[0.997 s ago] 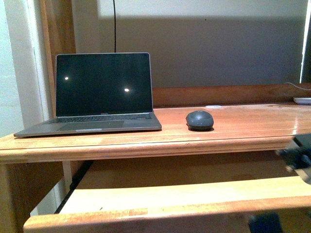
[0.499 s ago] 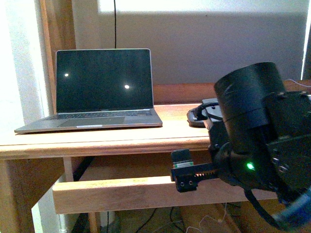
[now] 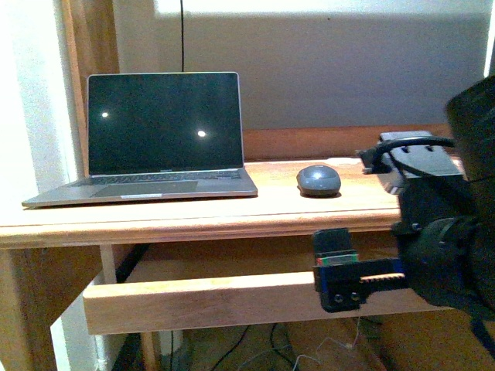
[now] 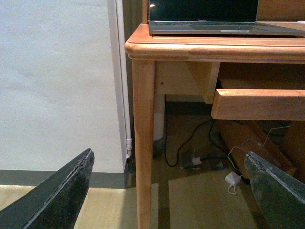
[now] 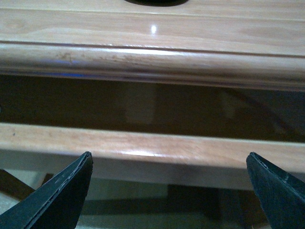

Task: Place mouse

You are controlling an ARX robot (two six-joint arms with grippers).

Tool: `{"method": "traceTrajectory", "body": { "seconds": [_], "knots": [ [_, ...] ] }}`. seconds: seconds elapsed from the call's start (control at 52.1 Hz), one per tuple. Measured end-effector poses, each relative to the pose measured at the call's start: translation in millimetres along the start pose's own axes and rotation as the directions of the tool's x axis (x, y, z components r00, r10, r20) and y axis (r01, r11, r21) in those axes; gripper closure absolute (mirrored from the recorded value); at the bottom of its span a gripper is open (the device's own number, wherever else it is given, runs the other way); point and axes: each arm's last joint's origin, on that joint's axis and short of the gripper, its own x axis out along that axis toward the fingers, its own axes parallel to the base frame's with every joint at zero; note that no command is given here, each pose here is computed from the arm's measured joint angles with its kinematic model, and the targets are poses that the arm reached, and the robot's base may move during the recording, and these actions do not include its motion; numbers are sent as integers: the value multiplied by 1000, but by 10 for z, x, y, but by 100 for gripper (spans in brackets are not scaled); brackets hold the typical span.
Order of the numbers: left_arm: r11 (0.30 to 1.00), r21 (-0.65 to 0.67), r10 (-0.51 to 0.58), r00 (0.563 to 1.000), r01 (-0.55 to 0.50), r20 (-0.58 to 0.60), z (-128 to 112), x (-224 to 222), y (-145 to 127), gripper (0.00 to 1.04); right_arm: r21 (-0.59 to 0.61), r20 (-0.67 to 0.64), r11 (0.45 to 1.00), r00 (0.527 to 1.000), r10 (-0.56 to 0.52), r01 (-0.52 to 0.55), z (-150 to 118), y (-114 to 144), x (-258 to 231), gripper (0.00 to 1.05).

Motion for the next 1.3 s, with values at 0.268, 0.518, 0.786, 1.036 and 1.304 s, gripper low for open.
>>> {"method": "traceTrajectory", "body": {
  "seconds": [0.268, 0.518, 0.786, 1.036, 1.304],
  "knots": [
    [1000, 0, 0, 1000, 0, 0, 0, 0, 0, 8, -27, -55, 1000, 998, -18, 16, -234, -41, 1, 7],
    [1000, 0, 0, 1000, 0, 0, 0, 0, 0, 8, -37, -70, 998, 996, -57, 55, -228, 248, 361, 7],
    [1000, 0, 0, 1000, 0, 0, 0, 0, 0, 8, -61, -84, 993, 991, -108, 103, -143, 540, 718, 7],
    [1000, 0, 0, 1000, 0, 0, 0, 0, 0, 8, -10, -70, 999, 996, -49, 49, -91, 528, 626, 7],
    [1000, 0, 0, 1000, 0, 0, 0, 0, 0, 8, 112, -21, 993, 999, -31, 34, -110, -169, -698, 7]
  ]
}}
